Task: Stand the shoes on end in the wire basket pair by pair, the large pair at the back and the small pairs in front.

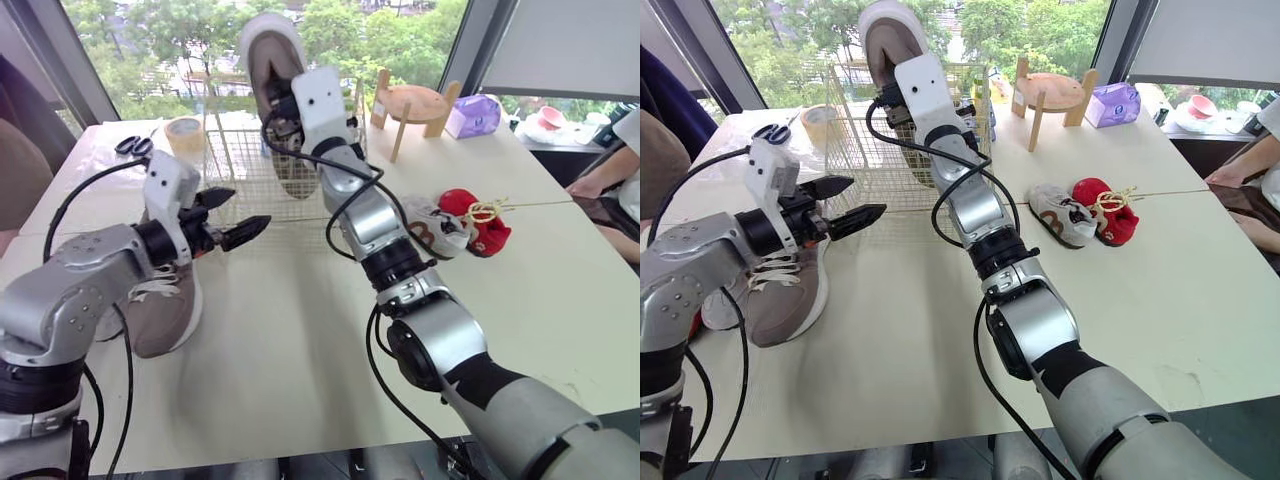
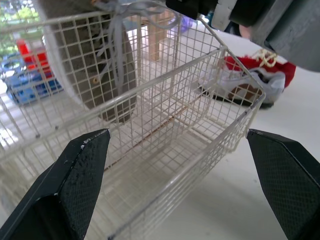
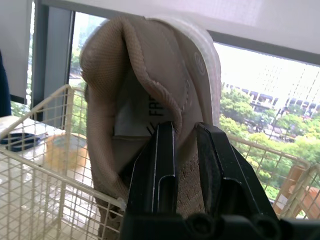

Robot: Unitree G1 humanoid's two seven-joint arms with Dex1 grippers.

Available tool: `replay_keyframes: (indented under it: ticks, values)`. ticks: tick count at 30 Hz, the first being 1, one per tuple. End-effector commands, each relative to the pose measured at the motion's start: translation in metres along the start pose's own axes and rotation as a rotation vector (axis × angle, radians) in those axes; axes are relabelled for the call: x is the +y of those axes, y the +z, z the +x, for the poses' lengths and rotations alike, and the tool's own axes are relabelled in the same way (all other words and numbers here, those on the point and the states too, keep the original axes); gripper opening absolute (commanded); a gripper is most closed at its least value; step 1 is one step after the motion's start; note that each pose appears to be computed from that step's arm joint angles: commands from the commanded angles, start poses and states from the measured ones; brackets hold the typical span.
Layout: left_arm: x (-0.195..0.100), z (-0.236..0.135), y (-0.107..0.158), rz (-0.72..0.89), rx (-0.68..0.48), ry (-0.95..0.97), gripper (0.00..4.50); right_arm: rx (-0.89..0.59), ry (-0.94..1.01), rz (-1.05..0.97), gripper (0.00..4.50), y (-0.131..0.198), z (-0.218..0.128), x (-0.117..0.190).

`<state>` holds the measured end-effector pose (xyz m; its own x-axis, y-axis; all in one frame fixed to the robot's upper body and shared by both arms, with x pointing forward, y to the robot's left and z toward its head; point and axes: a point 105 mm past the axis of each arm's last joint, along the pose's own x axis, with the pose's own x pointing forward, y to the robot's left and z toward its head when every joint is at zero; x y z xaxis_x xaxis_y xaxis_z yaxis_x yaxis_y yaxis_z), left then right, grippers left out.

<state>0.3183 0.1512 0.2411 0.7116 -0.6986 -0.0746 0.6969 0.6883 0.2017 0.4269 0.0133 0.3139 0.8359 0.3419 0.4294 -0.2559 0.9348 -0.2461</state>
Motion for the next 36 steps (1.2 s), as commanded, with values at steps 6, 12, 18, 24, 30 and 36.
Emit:
replay_keyframes:
  ticks: [6, 12, 18, 24, 30, 36]
  values:
    - [0.004, 0.007, 0.003, 0.258, 0.109, -0.164, 4.50, -0.122, 0.118, -0.049, 0.68, 0.038, -0.026, 0.000]
    - [0.012, 0.016, -0.011, 0.356, 0.212, -0.305, 4.50, -0.116, 0.170, -0.156, 1.49, 0.031, -0.058, -0.027]
    - [0.026, 0.027, -0.025, 0.387, 0.294, -0.397, 4.50, -0.149, 0.221, -0.136, 4.45, 0.035, -0.084, -0.065]
    - [0.023, 0.043, -0.034, 0.377, 0.309, -0.498, 2.75, -0.171, 0.200, -0.163, 4.50, 0.041, -0.088, -0.082]
    - [0.002, 0.042, -0.035, 0.363, 0.323, -0.628, 0.08, -0.159, 0.221, -0.140, 4.50, 0.039, -0.083, -0.067]
    - [-0.028, 0.030, -0.019, 0.355, 0.281, -0.705, 0.08, -0.095, 0.258, -0.080, 4.50, 0.033, -0.060, -0.040]
